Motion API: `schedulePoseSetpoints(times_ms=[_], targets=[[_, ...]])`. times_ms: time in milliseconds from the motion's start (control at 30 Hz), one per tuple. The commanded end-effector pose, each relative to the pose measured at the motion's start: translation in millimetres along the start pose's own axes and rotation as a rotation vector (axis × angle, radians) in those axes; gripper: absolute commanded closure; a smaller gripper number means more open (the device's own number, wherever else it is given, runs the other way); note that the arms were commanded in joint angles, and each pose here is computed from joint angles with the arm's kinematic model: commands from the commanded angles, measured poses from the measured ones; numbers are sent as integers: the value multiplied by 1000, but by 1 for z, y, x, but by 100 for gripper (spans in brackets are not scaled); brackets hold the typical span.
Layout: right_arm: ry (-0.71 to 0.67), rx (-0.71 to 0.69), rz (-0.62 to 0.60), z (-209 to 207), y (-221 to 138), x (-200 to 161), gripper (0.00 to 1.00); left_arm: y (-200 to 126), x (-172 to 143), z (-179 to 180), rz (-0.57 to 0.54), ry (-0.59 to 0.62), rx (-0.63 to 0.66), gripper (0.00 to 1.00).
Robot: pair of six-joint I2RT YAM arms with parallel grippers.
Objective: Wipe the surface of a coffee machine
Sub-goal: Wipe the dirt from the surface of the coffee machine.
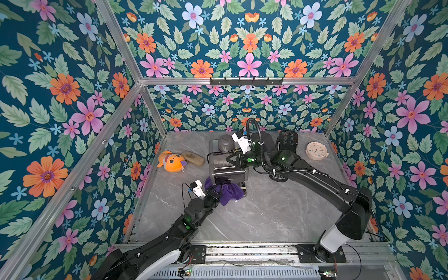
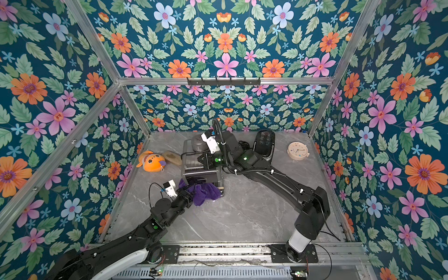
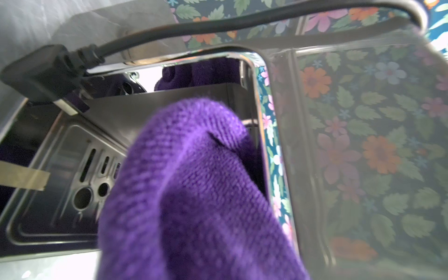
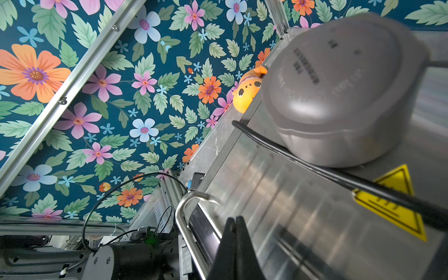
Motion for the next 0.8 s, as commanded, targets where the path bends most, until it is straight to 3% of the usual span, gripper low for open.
schedulePoseSetpoints(times_ms=[0,533,767], targets=[[82,-93,209,-21,7,-44,100,-3,-2,-33,14,-12,-175,100],[105,-113,234,-27,8,-54,100,-5,-14,-38,54,158,-287,100],[108,-117,230,-28,6,-57,100,0,-20,-31,84,172,-281,100]])
Point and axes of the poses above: each gripper's point midway between its finger pads, its own y axis out along the fingers, its own z axis along the line the jaws close on, x = y × z, the point moved 6 cm from there along -y, back along the fingers, and after that the axes turned 4 degrees about -y, right-handed, at the moved point
